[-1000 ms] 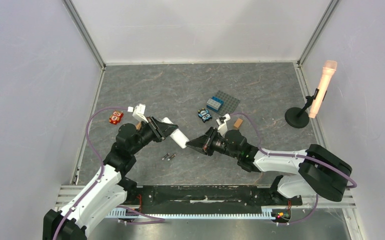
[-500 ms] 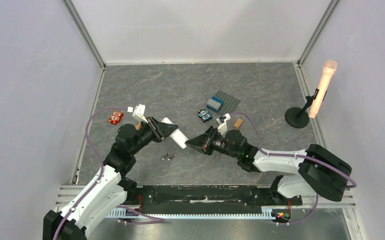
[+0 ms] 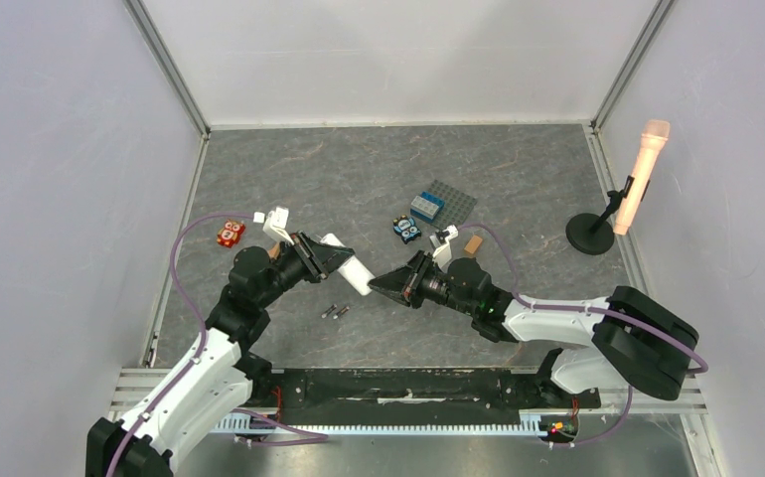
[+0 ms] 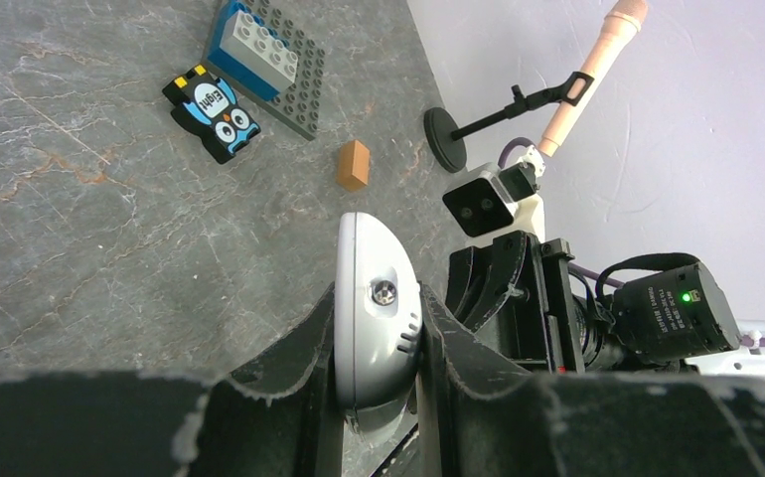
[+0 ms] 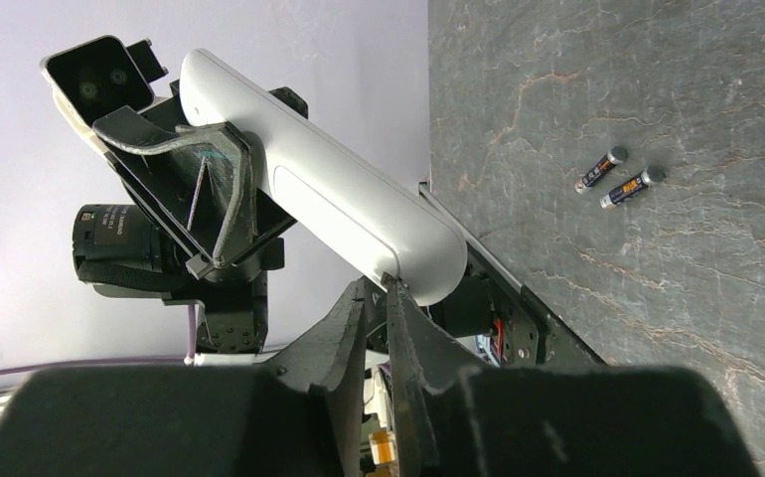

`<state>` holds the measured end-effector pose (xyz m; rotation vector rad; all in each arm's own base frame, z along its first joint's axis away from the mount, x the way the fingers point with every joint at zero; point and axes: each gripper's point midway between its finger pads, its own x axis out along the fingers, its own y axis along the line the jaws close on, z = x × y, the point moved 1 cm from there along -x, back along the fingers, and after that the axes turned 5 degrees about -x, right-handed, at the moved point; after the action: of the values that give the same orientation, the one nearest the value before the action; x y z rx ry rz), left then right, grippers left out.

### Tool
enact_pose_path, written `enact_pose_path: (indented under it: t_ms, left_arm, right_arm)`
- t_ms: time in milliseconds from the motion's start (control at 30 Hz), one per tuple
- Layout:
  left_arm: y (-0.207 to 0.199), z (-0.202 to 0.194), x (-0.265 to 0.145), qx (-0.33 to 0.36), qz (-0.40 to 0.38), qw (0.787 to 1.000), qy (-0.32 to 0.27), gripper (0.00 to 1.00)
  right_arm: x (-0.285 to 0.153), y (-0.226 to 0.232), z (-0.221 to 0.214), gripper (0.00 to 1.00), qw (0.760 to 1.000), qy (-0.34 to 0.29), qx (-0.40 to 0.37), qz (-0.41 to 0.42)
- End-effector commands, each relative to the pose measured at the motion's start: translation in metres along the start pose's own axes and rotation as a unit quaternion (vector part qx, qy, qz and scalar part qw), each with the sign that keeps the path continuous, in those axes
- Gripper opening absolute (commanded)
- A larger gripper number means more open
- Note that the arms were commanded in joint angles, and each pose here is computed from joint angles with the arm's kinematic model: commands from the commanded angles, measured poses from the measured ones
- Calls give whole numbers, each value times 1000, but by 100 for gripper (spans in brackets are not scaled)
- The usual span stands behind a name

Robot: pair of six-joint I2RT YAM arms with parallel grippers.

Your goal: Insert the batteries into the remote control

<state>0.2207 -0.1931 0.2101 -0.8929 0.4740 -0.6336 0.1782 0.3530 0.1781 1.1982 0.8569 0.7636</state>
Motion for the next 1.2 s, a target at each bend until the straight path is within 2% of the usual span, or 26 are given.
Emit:
enact_pose_path:
  t_ms: [0,600,1167]
  left_arm:
    - [-31,1,-3,13,-73,997,11,2]
    - [-37,-6,-1,-13,-106,994,26,2]
    - [-1,-2,2,16,-7,1000,6,2]
  right_arm:
    - [7,11,8,14,1000,-19,-1,15]
    - [13,27,8,12,998,-17,-4,57]
    - [8,45,13,13,995,-27,-8,93]
